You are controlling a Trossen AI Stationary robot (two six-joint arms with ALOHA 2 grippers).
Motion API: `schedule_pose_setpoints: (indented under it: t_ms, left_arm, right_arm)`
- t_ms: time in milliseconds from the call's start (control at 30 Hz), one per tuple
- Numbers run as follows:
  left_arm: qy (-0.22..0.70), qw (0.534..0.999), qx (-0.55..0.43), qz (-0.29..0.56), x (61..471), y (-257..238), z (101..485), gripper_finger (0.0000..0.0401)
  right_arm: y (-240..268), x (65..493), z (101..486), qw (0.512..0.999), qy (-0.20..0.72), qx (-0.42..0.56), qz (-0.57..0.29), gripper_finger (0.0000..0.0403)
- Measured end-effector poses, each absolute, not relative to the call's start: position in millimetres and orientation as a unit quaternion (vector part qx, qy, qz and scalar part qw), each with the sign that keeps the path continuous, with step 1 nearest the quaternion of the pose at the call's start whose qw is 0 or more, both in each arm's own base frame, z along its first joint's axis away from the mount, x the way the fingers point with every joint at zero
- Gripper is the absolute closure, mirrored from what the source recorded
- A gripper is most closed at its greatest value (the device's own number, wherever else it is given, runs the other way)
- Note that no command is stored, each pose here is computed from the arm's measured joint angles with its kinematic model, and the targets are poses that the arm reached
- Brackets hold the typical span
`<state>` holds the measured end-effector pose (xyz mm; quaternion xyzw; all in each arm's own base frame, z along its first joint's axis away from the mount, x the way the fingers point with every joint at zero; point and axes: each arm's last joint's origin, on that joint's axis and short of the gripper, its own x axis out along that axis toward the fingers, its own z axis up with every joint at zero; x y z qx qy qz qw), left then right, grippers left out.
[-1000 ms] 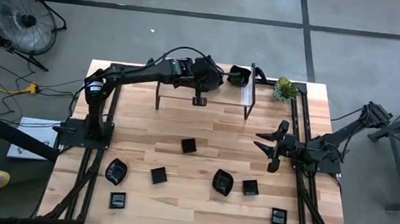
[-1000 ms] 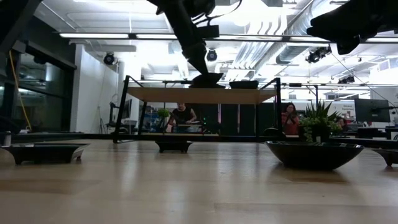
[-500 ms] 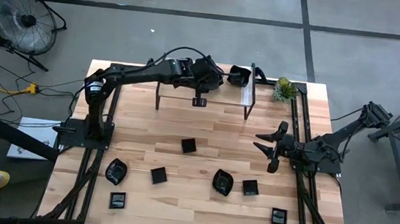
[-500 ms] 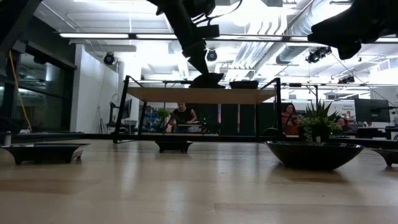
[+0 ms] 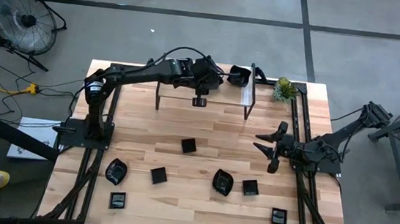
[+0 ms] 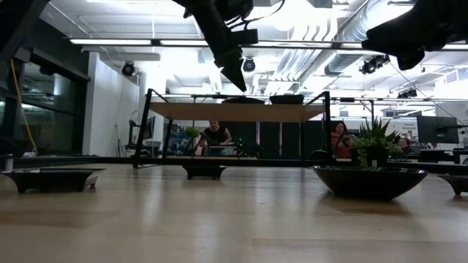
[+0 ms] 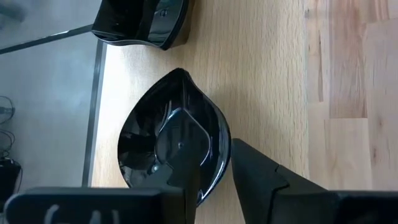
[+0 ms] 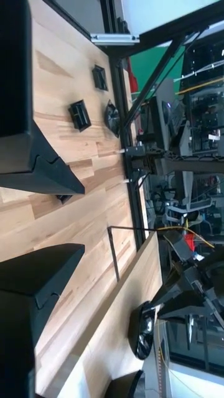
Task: Pick & Place Mini shaped plates
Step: Stack the leaf-shaped plate on top of the other leaf-shaped plates on the shelf
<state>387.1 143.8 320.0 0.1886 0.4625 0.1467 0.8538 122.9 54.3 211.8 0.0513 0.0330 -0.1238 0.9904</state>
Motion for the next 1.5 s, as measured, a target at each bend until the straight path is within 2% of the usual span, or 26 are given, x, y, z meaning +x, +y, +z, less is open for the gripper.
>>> schedule_pose_setpoints:
  t_ms: [300, 533, 733, 1000, 1233, 1500]
  left_arm:
    - [0.47, 0.85, 0.192, 0.139, 383.5, 142.3, 321.8, 0.0313]
    - [0.482, 0.847, 0.187, 0.125, 357.0, 131.5, 346.4, 0.0313]
    - [0.499, 0.841, 0.182, 0.107, 331.1, 104.7, 368.8, 0.0313]
    - [0.556, 0.796, 0.217, 0.098, 313.6, 48.9, 373.8, 0.0313]
    - [0.543, 0.805, 0.226, 0.076, 301.2, 11.4, 356.1, 0.0313]
    - [0.551, 0.815, 0.146, 0.1, 261.0, -20.1, 306.2, 0.0313]
  right_arm:
    - [54.4, 122.8, 211.1, 0.991, 0.036, 0.05, -0.122, 0.0269]
    - [54.3, 122.7, 210.2, 0.991, 0.041, 0.046, -0.123, 0.0269]
    - [54.1, 122.6, 209.8, 0.99, 0.042, 0.044, -0.127, 0.0269]
    - [54.0, 122.5, 208.9, 0.99, 0.046, 0.044, -0.127, 0.0269]
    - [54.1, 122.5, 208.8, 0.99, 0.046, 0.047, -0.125, 0.0269]
    - [54.1, 122.2, 206.2, 0.989, 0.056, 0.057, -0.124, 0.0269]
